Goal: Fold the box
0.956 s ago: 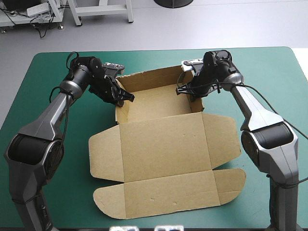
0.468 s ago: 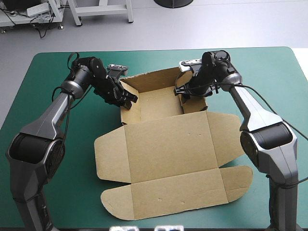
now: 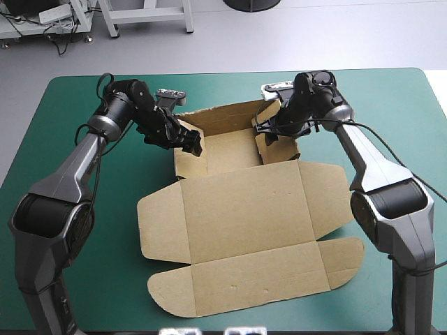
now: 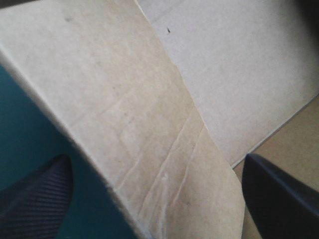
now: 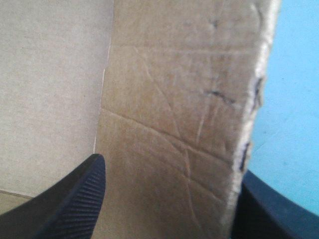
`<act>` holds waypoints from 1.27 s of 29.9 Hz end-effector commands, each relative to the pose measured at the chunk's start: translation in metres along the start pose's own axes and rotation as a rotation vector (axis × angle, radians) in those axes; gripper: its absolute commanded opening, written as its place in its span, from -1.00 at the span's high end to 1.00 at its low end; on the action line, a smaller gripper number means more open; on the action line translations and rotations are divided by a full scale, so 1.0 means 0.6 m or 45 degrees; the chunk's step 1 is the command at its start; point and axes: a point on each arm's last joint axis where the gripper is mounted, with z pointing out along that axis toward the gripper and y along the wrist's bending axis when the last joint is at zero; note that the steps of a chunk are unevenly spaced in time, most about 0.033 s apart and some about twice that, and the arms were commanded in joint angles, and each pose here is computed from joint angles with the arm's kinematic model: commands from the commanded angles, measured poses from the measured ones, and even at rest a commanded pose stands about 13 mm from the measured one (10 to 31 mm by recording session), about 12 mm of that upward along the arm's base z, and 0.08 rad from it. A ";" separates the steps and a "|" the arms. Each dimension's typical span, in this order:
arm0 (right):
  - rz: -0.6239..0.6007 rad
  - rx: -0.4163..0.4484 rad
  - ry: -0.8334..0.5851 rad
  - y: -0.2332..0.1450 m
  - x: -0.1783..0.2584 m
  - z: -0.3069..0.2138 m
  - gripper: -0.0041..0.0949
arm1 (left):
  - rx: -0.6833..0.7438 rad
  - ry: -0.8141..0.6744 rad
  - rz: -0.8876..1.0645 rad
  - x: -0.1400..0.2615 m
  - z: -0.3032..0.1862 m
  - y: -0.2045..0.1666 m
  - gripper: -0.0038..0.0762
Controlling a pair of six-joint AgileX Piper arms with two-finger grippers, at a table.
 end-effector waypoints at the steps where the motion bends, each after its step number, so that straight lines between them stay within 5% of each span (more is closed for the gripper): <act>1: -0.028 0.012 -0.183 0.014 -0.007 -0.107 -0.31 | 0.002 -0.098 0.049 0.002 -0.087 -0.032 -0.74; 11: -0.050 0.032 -0.459 0.011 0.004 -0.255 -0.31 | -0.132 -0.384 0.131 0.019 -0.237 -0.066 -0.63; 14: -0.066 0.064 -0.510 0.012 0.014 -0.287 -0.31 | -0.189 -0.473 0.172 0.044 -0.292 -0.080 -0.32; 20: -0.101 0.100 -0.519 0.010 0.019 -0.296 -0.31 | -0.241 -0.627 0.299 0.094 -0.379 -0.110 0.89; 26: -0.094 0.115 -0.425 0.002 0.012 -0.249 -0.31 | -0.277 -0.618 0.330 0.116 -0.387 -0.111 0.91; 38: -0.070 0.085 -0.248 -0.011 -0.012 -0.137 -0.31 | -0.327 -0.083 0.242 0.231 -0.225 -0.057 0.91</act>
